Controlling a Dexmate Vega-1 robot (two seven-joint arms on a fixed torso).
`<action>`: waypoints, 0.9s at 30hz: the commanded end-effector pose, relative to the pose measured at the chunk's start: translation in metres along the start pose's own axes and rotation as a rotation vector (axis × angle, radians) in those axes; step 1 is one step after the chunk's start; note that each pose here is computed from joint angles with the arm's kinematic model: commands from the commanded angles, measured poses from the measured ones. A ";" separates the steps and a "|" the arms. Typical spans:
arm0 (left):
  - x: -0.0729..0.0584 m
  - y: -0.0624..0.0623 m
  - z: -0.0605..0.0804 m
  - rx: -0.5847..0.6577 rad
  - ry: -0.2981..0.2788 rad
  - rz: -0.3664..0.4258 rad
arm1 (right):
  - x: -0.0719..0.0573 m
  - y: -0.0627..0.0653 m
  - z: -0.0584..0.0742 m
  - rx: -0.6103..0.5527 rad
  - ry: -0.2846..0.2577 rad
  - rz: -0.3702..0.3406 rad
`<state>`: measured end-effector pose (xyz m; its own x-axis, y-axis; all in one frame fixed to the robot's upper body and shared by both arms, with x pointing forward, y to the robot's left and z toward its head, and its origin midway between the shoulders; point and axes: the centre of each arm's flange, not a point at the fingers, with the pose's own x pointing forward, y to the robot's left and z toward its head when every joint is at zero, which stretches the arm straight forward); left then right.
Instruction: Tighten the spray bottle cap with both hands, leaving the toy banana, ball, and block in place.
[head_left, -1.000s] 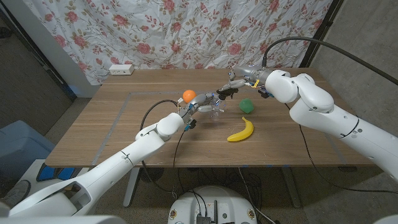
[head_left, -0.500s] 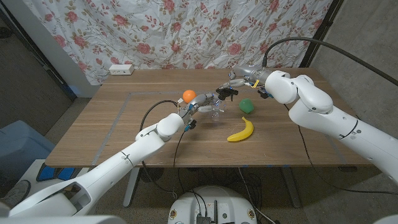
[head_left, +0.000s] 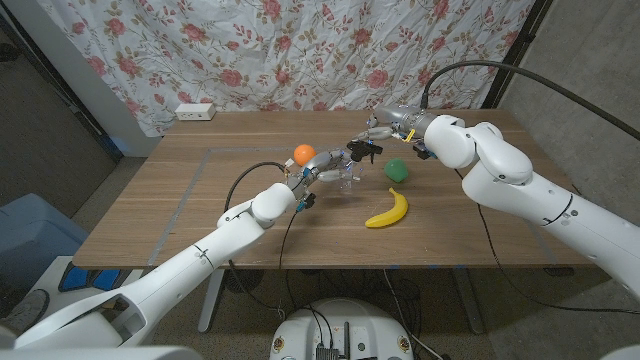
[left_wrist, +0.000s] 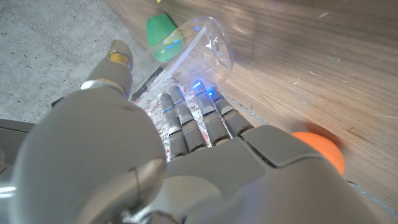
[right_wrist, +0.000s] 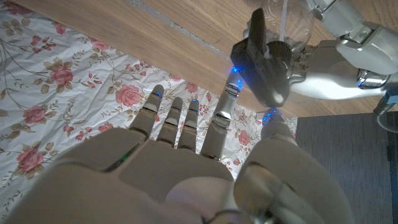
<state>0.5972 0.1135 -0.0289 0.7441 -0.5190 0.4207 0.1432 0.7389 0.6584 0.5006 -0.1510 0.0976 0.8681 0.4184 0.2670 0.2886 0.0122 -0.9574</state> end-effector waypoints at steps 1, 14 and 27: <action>-0.004 -0.002 -0.001 -0.009 0.002 0.007 | -0.003 0.002 0.003 0.000 0.020 -0.026; -0.008 -0.003 -0.003 -0.015 0.002 0.018 | -0.009 0.000 0.000 0.014 0.014 -0.051; -0.010 -0.001 -0.005 -0.019 0.002 0.029 | -0.015 -0.003 0.000 0.018 -0.029 -0.036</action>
<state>0.5930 0.1176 -0.0356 0.7481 -0.5029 0.4329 0.1383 0.7562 0.6396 0.4915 -0.1564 0.0961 0.8564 0.4154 0.3066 0.3187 0.0418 -0.9469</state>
